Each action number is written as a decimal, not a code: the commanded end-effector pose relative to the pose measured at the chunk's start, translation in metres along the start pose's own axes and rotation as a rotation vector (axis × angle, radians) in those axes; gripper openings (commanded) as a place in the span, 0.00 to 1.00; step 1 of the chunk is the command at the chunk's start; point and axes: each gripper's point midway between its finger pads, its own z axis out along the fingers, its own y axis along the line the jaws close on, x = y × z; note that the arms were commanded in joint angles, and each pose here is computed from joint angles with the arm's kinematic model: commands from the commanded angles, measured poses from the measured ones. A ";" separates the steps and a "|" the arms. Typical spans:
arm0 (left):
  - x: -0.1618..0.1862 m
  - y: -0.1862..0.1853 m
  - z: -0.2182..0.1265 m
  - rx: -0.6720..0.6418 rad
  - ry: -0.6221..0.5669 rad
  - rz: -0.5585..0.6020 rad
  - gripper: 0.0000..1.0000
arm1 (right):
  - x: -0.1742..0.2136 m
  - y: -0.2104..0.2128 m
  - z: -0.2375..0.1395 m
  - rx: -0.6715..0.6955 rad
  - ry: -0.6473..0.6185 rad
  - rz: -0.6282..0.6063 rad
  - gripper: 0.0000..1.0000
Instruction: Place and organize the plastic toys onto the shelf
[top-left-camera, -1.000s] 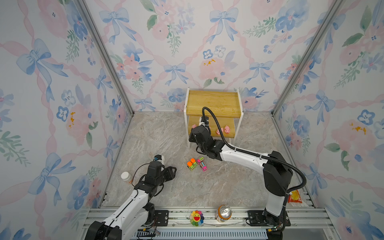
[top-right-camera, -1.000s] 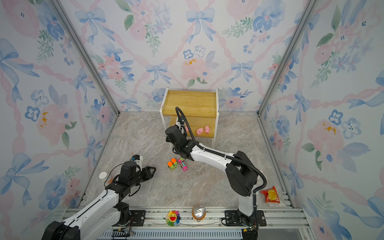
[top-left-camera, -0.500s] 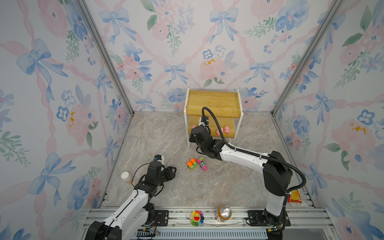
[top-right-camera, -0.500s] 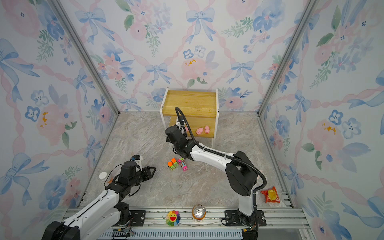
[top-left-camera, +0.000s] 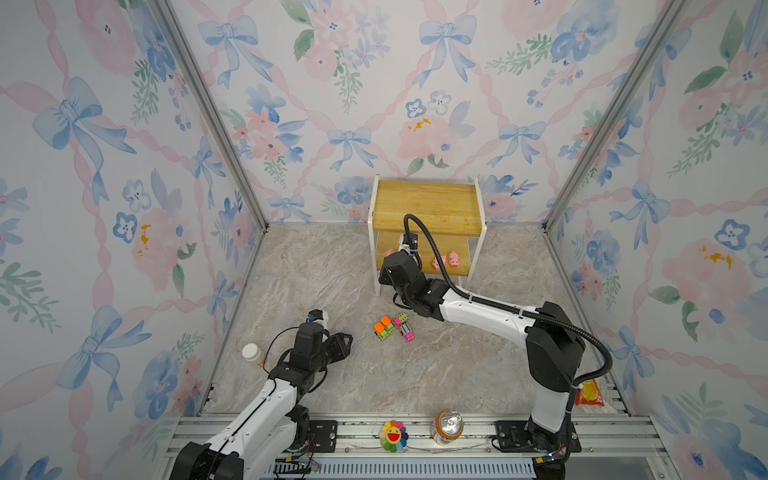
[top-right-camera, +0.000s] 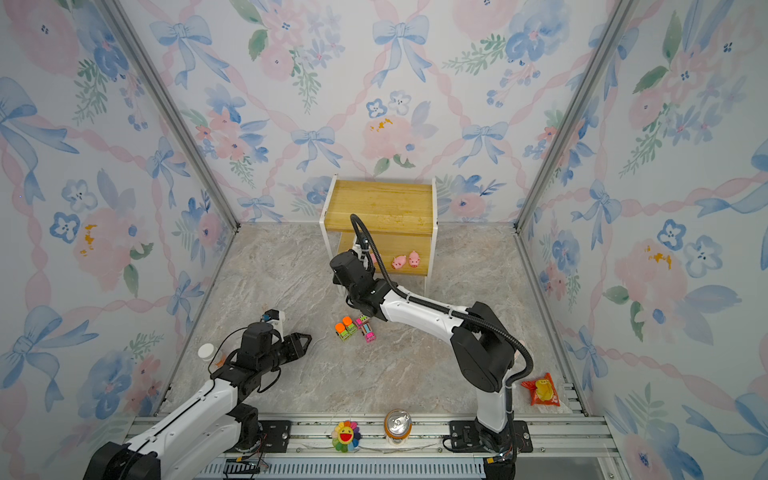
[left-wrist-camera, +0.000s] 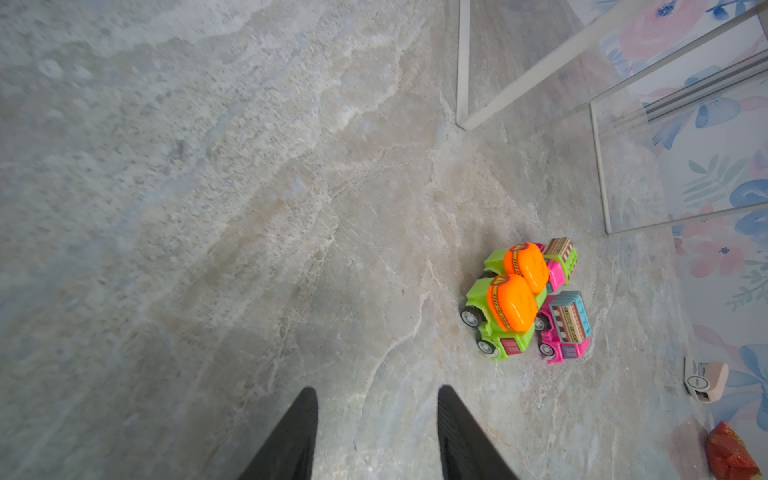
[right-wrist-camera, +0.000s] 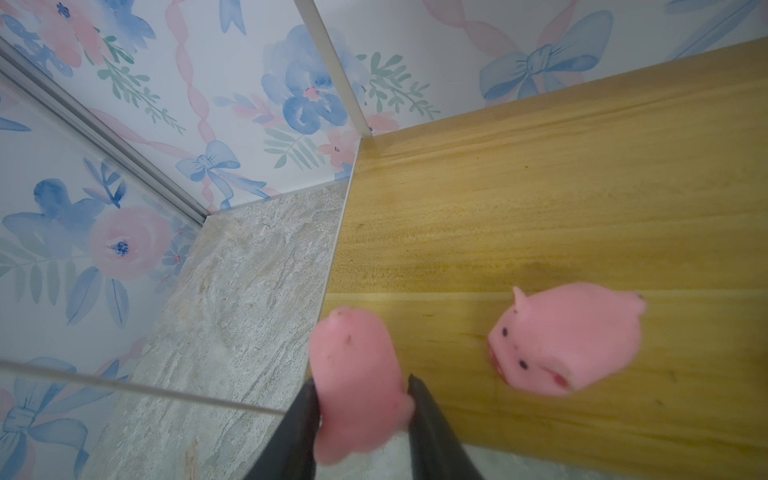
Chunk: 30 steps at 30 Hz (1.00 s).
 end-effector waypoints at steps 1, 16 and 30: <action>0.004 0.006 0.002 -0.017 0.003 0.023 0.48 | 0.000 -0.003 0.006 0.026 -0.011 -0.014 0.37; 0.005 0.008 0.003 -0.026 0.006 0.023 0.48 | 0.010 -0.014 0.015 0.051 -0.007 -0.019 0.37; 0.006 0.008 0.004 -0.027 0.010 0.024 0.48 | 0.013 -0.015 0.020 0.058 -0.006 -0.017 0.42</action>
